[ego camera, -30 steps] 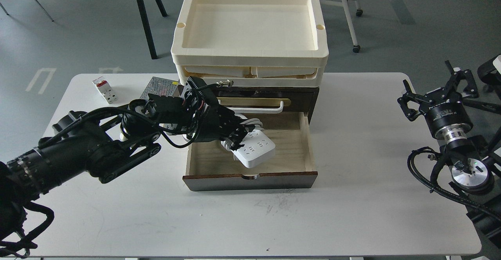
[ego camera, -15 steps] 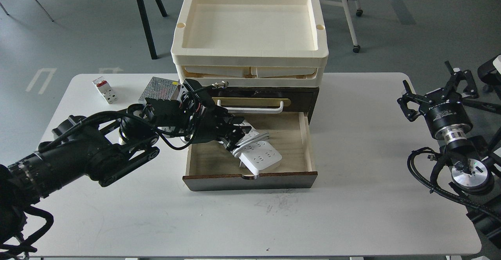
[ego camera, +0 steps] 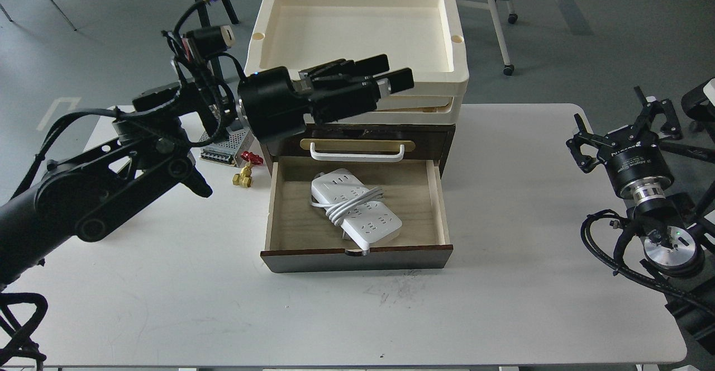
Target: Put charging cable into cabinet
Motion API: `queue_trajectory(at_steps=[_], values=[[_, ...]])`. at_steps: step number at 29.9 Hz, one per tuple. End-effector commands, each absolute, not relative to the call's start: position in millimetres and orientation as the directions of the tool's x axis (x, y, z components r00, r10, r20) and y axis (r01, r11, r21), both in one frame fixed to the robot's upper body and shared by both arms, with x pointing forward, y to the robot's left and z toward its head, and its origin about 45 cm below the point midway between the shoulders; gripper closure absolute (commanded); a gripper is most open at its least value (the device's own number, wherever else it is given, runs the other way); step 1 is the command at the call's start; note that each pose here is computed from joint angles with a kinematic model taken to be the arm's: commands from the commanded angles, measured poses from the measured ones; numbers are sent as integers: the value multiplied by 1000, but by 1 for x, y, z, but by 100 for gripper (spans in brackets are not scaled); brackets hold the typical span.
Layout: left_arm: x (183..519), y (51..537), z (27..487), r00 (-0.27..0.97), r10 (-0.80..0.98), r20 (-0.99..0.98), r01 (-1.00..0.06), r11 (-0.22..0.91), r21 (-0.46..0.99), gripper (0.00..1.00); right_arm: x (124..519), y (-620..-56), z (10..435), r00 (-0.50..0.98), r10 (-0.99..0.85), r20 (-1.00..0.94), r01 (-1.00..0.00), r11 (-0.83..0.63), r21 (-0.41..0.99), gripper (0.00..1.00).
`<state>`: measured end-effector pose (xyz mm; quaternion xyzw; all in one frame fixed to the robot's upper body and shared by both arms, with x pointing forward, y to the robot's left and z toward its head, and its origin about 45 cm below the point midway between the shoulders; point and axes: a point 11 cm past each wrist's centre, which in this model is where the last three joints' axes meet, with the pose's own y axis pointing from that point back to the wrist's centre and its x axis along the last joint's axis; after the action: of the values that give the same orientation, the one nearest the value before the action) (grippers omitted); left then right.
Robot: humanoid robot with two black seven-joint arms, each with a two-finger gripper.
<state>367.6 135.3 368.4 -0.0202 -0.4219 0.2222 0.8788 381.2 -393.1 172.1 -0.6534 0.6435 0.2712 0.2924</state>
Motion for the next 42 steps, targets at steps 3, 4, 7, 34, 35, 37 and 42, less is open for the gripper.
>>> queue_trajectory(at_steps=[3, 4, 7, 34, 35, 37, 42], values=[[393, 209, 451, 568, 737, 367, -494, 662, -564, 1, 381, -392, 172, 26, -682, -731, -999, -4, -32, 0], [401, 228, 458, 553, 779, 294, -530, 602, -598, 1, 381, -392, 172, 26, -682, -731, -999, -4, -32, 0], [425, 284, 455, 487, 865, 119, -650, 449, -613, 1, 381, -392, 172, 28, -682, -731, -999, -6, -32, 0], [429, 426, 199, 25, 719, -694, -986, -96, -135, 0, 383, -394, 172, 5, -690, -724, -1000, 8, -14, 0], [429, 419, 195, 30, 713, -701, -988, -87, -131, 0, 384, -397, 173, -2, -690, -724, -1000, 20, -16, 0], [429, 408, 191, 44, 707, -705, -989, -67, -128, 0, 384, -398, 173, -9, -692, -722, -1000, 27, -14, 0], [430, 407, 192, 50, 710, -703, -990, -58, -129, 0, 387, -407, 183, -7, -682, -732, -997, 65, -51, 0]])
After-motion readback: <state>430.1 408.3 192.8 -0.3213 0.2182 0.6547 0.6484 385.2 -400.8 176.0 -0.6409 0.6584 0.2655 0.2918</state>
